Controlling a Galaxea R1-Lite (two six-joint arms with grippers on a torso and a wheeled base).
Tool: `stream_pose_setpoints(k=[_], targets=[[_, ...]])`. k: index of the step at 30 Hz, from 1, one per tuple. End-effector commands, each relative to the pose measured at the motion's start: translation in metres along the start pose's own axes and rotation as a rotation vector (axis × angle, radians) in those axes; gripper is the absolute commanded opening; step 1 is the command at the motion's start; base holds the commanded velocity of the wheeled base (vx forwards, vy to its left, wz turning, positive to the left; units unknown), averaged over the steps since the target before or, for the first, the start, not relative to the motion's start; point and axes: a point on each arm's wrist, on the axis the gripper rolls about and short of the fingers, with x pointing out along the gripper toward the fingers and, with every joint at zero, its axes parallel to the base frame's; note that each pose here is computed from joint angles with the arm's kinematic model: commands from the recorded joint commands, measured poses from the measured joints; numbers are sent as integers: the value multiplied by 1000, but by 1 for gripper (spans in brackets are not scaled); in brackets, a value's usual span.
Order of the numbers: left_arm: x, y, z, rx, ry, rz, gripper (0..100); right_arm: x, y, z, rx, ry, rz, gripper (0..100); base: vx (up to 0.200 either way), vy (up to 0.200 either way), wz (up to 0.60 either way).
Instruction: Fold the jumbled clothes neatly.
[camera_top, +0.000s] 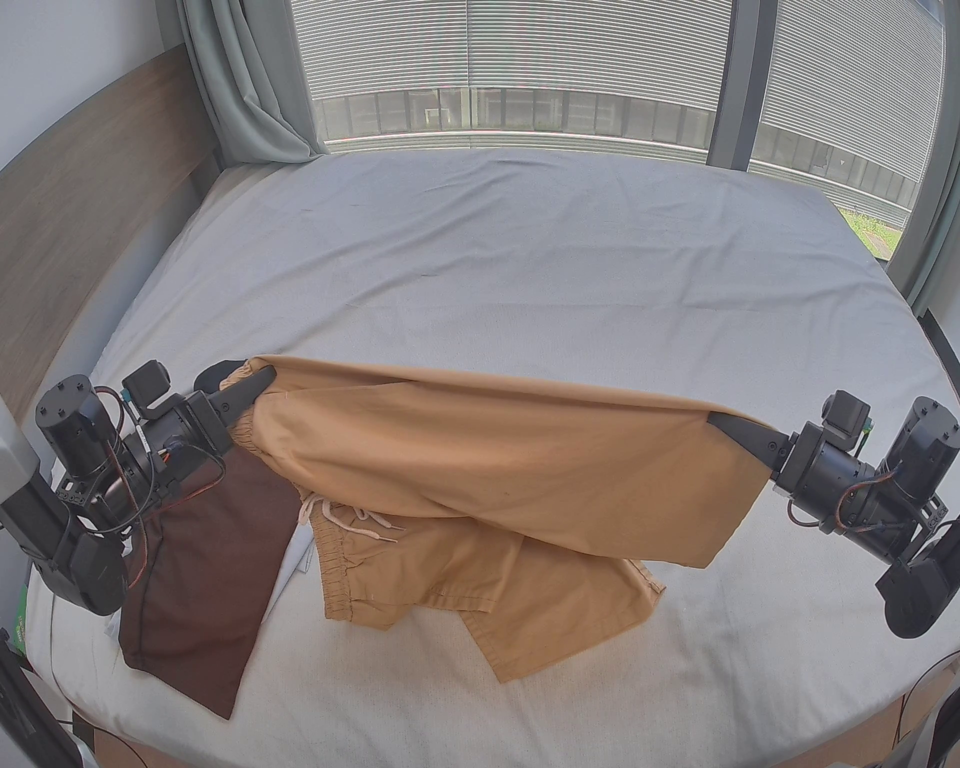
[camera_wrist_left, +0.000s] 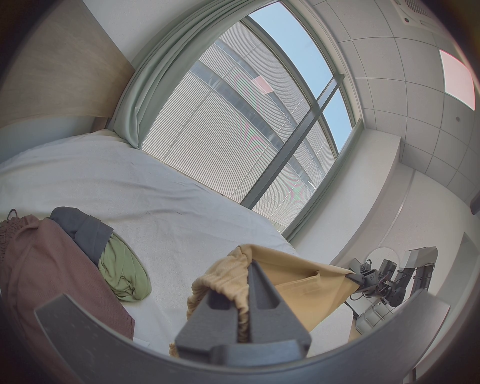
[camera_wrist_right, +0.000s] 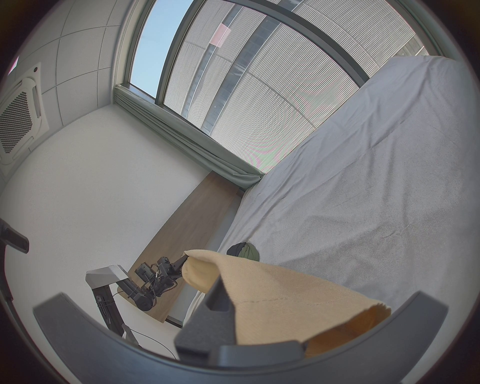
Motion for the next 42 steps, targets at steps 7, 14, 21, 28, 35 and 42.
stream_pose_setpoints(k=[7, 14, 21, 28, 35, 42], targets=[[1, 0, 0, 0, -2, -3, 0, 6, 1, 5, -14, -15, 17, 0, 0, 0, 0], [4, 4, -3, -8, 6, 4, 0, 24, -6, 15, -32, -47, 37, 0, 0, 0, 0], [8, 9, -5, -15, -2, 27, 0, 41, -20, 19, -39, -60, 30, 0, 0, 0, 0], [19, 19, -8, -19, -24, 62, 0, 61, -37, 23, -50, -79, 32, 0, 0, 0, 0], [31, 27, -12, -58, -39, 78, 0, 75, -51, 29, -61, -102, 31, 0, 0, 0, 0], [47, 38, -16, -56, -65, 97, 0, 81, -66, 32, -63, -115, 16, 0, 0, 0, 0]])
